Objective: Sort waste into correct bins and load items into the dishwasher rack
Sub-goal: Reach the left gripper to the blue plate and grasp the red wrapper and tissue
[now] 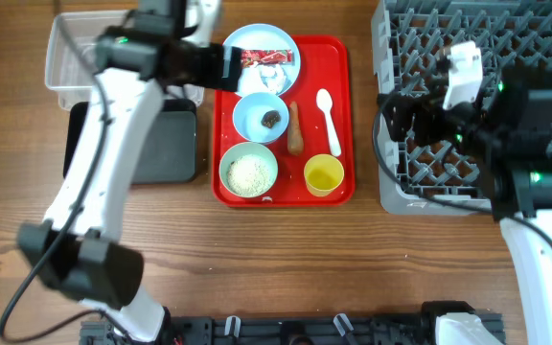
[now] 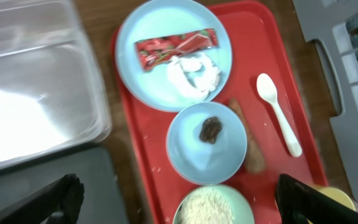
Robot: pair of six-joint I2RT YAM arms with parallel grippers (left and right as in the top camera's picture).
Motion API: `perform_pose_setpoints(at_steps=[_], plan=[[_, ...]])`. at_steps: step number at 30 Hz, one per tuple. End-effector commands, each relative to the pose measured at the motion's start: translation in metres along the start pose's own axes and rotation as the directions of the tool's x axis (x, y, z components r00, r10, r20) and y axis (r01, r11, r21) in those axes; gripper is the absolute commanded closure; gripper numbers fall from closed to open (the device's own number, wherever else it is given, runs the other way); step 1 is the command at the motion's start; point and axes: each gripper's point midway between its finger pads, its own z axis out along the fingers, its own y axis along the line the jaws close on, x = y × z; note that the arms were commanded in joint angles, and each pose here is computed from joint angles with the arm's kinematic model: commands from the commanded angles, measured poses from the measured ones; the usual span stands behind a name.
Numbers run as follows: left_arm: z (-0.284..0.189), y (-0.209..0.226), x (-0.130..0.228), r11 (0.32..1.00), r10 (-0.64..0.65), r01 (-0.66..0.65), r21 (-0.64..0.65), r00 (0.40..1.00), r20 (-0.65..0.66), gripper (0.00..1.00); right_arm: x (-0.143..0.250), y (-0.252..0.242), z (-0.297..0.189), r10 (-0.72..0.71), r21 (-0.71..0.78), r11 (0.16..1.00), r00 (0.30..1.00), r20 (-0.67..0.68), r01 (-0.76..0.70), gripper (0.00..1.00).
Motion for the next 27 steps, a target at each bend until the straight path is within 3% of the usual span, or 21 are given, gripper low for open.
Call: perform_pose_setpoints(at_steps=[1, 5, 11, 17, 27], plan=[[0.044, -0.019, -0.003, 0.994, 0.106, -0.106, -0.007, 0.994, -0.033, 0.0, -0.005, 0.001, 0.008, 0.02, -0.027, 0.999, 1.0, -0.019, -0.02, 0.0], [0.073, -0.036, -0.006, 0.99, 0.14, -0.14, 0.013, 0.99, -0.024, 0.0, 0.001, -0.001, 0.013, 0.1, -0.023, 0.995, 0.994, -0.045, -0.102, 0.0], [0.075, -0.062, -0.031, 0.982, 0.155, -0.164, 0.097, 0.984, 0.089, 0.0, 0.0, -0.002, 0.013, 0.099, -0.019, 0.995, 0.994, -0.044, -0.1, 0.0], [0.09, -0.063, -0.059, 0.98, 0.159, -0.179, 0.089, 0.967, 0.202, 0.0, 0.002, -0.004, 0.014, 0.102, -0.011, 0.995, 0.993, -0.051, -0.103, 0.0], [0.199, -0.051, -0.05, 0.98, 0.158, -0.178, 0.084, 0.966, 0.203, 0.0, 0.016, -0.012, 0.014, 0.128, 0.041, 0.991, 0.987, -0.102, -0.125, 0.0]])
